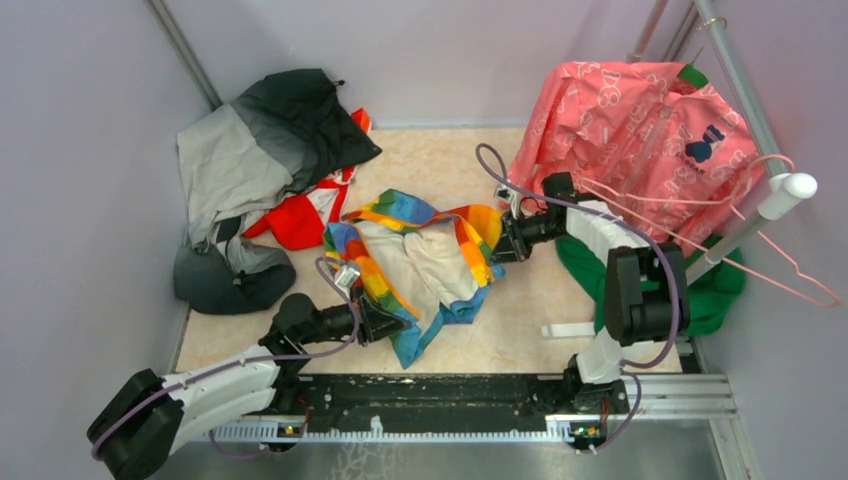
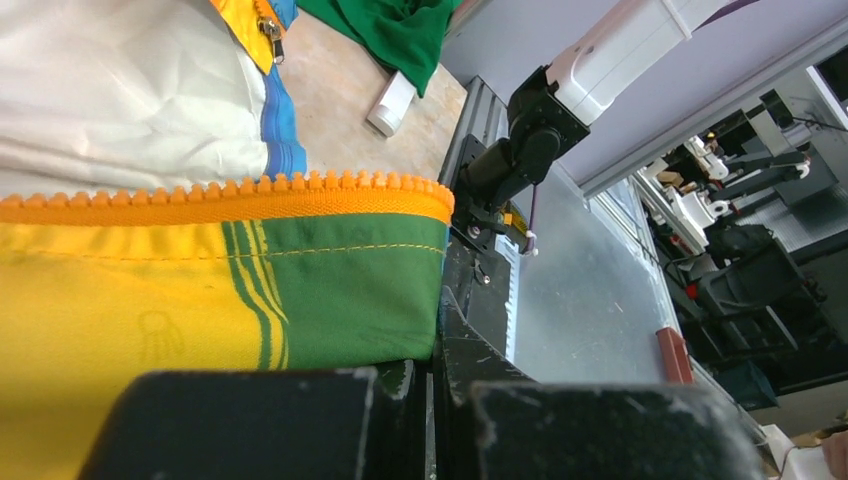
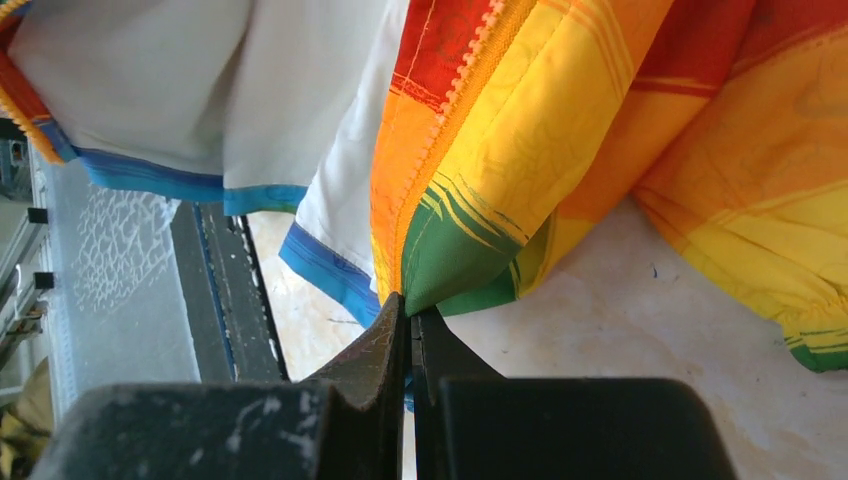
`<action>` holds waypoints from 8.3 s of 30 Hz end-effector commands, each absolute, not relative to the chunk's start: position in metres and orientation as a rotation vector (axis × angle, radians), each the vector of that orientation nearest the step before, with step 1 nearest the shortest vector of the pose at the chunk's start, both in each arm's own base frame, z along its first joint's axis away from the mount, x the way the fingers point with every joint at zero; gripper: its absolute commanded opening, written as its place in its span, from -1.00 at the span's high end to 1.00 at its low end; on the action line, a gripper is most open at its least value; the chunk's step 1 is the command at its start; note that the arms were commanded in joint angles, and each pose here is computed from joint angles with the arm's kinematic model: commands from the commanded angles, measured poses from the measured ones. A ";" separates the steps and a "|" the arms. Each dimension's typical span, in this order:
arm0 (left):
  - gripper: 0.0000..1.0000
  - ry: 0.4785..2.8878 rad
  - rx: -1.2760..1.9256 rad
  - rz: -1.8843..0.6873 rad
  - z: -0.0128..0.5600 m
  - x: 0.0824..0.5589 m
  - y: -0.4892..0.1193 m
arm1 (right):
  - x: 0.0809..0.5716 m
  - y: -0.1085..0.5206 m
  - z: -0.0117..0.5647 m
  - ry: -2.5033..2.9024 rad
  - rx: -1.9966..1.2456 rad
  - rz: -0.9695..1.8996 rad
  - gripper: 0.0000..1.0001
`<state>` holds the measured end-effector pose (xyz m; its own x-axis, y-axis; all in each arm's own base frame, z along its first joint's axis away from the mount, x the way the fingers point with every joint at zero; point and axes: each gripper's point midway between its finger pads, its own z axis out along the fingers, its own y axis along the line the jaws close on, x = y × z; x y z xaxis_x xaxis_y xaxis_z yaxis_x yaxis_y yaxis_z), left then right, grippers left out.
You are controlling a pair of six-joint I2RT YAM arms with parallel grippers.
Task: Zip up the jacket
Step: Pick up the jacket from the center of the board, then insert the zipper into the jacket.
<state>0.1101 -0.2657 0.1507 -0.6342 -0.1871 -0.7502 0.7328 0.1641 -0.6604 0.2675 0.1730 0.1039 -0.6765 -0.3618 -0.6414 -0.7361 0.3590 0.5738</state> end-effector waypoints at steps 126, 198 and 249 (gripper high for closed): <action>1.00 1.447 0.783 -1.387 0.143 0.175 -0.358 | 0.211 0.237 0.182 1.801 -1.236 1.456 1.00; 1.00 1.428 0.745 -1.394 0.147 0.177 -0.356 | 0.209 0.238 0.183 1.791 -1.238 1.481 1.00; 1.00 1.468 0.697 -1.394 0.150 0.175 -0.353 | 0.208 0.238 0.185 1.783 -1.234 1.490 1.00</action>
